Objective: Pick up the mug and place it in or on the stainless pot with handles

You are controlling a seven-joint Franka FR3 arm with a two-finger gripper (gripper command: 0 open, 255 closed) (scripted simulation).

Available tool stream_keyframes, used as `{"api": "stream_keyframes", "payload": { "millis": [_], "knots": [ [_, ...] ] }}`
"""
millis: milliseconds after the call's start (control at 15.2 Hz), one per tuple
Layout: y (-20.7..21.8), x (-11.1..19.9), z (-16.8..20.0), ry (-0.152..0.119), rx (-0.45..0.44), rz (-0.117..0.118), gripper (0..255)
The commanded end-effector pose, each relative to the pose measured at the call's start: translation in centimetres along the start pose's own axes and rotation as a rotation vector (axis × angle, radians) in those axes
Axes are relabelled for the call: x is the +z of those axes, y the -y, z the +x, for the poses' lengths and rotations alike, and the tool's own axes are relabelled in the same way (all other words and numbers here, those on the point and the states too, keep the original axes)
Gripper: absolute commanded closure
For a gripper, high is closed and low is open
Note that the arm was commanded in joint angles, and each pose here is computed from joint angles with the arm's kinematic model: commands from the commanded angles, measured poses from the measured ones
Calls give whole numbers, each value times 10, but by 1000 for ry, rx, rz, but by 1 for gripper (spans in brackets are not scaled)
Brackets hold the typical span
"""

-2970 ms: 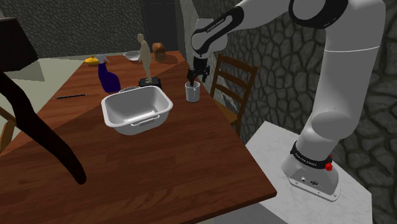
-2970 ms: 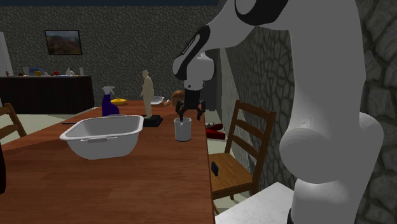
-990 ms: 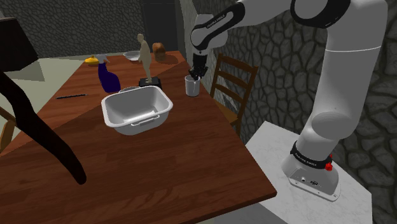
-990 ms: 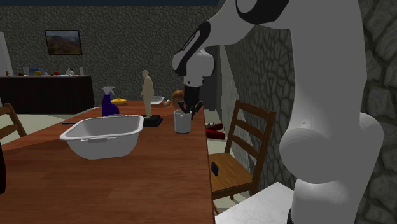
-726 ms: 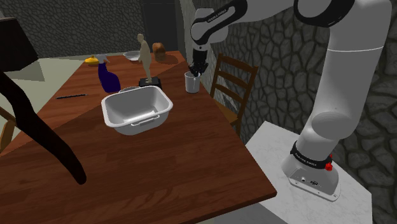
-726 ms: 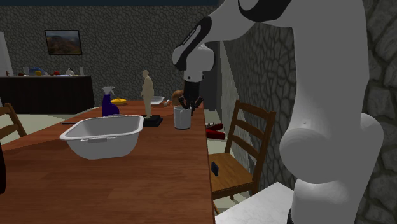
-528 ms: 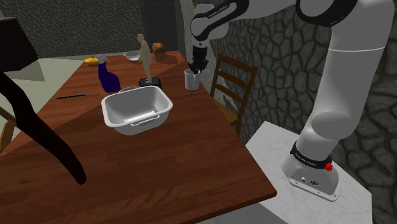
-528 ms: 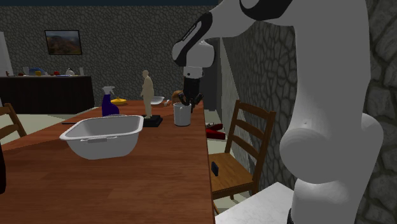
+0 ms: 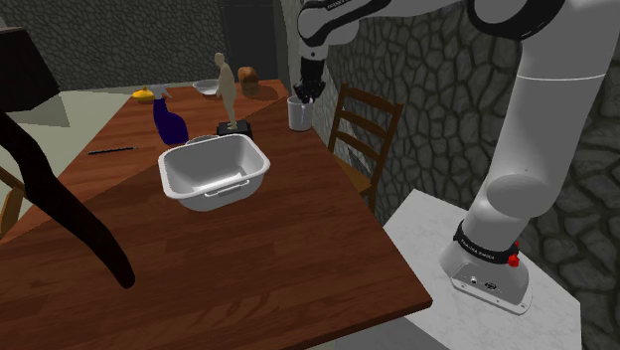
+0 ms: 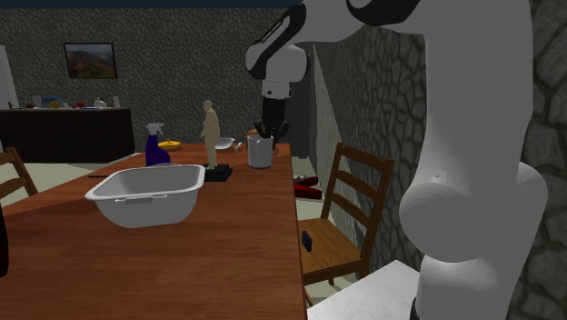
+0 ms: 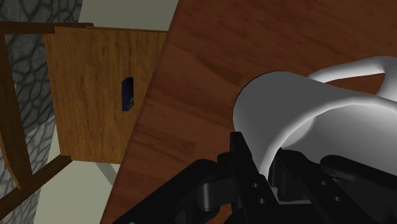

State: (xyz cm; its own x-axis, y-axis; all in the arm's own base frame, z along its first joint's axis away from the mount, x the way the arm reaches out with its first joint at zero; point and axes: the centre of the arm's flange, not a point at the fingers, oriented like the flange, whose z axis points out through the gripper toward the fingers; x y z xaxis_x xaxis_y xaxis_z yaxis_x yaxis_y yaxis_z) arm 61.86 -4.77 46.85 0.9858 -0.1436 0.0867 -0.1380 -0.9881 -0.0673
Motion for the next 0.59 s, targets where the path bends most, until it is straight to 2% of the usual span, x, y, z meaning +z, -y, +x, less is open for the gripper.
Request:
{"api": "stream_keyframes", "payload": {
  "millis": [0,528],
  "knots": [
    [1,-11,1,0,0,0,255],
    [4,-53,4,0,0,0,255]
  ]
}}
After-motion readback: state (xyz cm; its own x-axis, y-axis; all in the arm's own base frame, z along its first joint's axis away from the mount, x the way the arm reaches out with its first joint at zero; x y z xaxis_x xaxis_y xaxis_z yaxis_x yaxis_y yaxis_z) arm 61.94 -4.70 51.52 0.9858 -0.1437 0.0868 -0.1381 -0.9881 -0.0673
